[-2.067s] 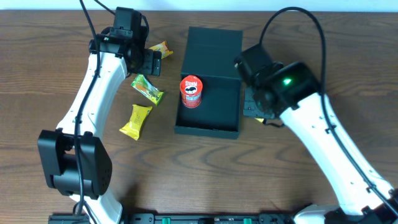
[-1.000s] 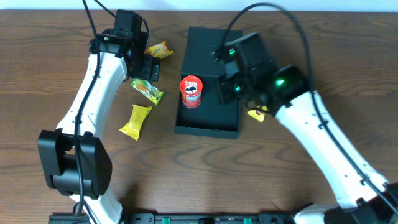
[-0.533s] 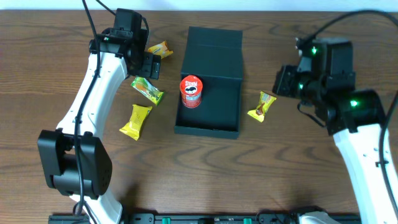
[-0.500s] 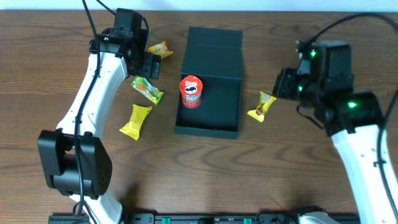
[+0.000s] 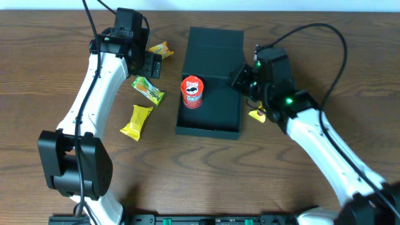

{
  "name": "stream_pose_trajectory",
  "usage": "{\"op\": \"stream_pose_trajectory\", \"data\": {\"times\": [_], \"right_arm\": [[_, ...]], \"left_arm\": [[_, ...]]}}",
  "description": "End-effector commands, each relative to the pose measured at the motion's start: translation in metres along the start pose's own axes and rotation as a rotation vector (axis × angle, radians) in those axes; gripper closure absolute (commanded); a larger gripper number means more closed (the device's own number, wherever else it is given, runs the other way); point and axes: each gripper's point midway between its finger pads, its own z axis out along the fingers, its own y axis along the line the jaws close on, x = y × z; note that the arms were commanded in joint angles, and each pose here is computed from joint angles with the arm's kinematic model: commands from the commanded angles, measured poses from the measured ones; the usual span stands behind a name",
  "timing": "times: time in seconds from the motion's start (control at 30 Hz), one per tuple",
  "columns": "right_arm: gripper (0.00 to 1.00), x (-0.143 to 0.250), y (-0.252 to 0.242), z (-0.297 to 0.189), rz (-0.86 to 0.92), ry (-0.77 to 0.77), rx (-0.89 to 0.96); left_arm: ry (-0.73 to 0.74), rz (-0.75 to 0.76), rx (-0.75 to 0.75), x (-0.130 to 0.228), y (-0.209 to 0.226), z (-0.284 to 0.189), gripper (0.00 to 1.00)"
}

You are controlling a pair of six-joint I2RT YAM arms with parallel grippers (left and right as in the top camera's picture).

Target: Pack container

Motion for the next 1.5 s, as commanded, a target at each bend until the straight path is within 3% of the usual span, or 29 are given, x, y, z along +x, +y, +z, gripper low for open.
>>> {"op": "stream_pose_trajectory", "data": {"times": [0.0, 0.27, 0.67, 1.07, 1.47], "right_arm": [[0.99, 0.023, 0.003, 0.025, 0.11, 0.124, -0.065], [0.99, 0.05, 0.016, 0.066, 0.122, 0.285, -0.223], [0.99, 0.075, 0.013, 0.072, 0.092, 0.35, -0.198], [0.99, 0.074, -0.02, 0.077, 0.044, 0.299, -0.052], [0.99, 0.063, -0.027, 0.079, 0.044, 0.256, -0.026]], "left_arm": [[-0.022, -0.014, -0.014, -0.008, 0.003, -0.005, 0.05], [-0.023, -0.014, -0.015, -0.008, 0.003, -0.005, 0.05], [-0.038, -0.015, -0.015, -0.012, 0.003, -0.006, 0.05], [-0.039, -0.015, -0.015, -0.012, 0.003, -0.006, 0.04], [-0.039, -0.015, -0.015, -0.012, 0.003, -0.006, 0.05]]}}
